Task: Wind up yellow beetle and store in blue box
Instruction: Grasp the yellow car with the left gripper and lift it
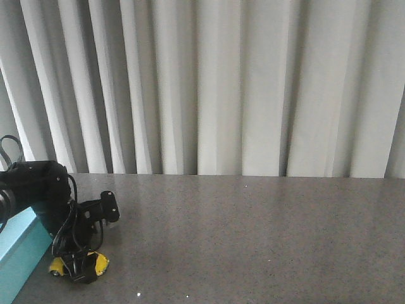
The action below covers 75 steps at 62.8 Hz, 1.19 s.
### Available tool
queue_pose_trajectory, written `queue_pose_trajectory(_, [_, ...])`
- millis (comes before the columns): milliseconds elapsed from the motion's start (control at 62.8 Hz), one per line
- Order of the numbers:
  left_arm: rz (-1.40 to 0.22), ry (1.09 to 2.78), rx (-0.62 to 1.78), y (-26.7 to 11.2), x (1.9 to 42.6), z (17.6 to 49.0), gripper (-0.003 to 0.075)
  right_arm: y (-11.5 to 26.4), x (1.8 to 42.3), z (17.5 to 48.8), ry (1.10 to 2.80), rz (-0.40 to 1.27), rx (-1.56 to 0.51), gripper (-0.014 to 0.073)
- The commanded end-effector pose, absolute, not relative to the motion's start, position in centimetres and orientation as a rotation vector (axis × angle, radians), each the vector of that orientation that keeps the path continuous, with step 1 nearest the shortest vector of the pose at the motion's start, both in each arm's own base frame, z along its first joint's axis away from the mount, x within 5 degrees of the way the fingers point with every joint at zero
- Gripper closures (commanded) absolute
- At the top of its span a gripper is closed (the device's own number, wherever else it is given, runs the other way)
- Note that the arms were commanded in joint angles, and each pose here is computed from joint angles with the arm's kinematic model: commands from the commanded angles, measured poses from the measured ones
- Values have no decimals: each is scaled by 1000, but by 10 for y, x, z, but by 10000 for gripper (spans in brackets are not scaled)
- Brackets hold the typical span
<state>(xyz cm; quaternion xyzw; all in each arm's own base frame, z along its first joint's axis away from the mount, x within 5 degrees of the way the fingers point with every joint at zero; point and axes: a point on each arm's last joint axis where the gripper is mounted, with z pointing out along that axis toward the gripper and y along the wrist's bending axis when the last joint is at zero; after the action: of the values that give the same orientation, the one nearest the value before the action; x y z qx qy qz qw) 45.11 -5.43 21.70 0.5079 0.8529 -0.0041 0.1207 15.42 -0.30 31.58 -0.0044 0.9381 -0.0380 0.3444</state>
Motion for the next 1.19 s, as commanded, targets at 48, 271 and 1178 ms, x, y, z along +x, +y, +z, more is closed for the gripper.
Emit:
queue_pose_trajectory(48, [21,2417,1429,-57,448,253,397,-3,157,328,2356,-106,-17,32])
queue_pose_trajectory(271, [-1,2421,1421,-58,447,254,500,-3,157,328,2356,-106,-17,32])
queue_pose_trajectory(1178, [217,2304,768,-23,369,416,492,-3,157,328,2356,-106,-17,32])
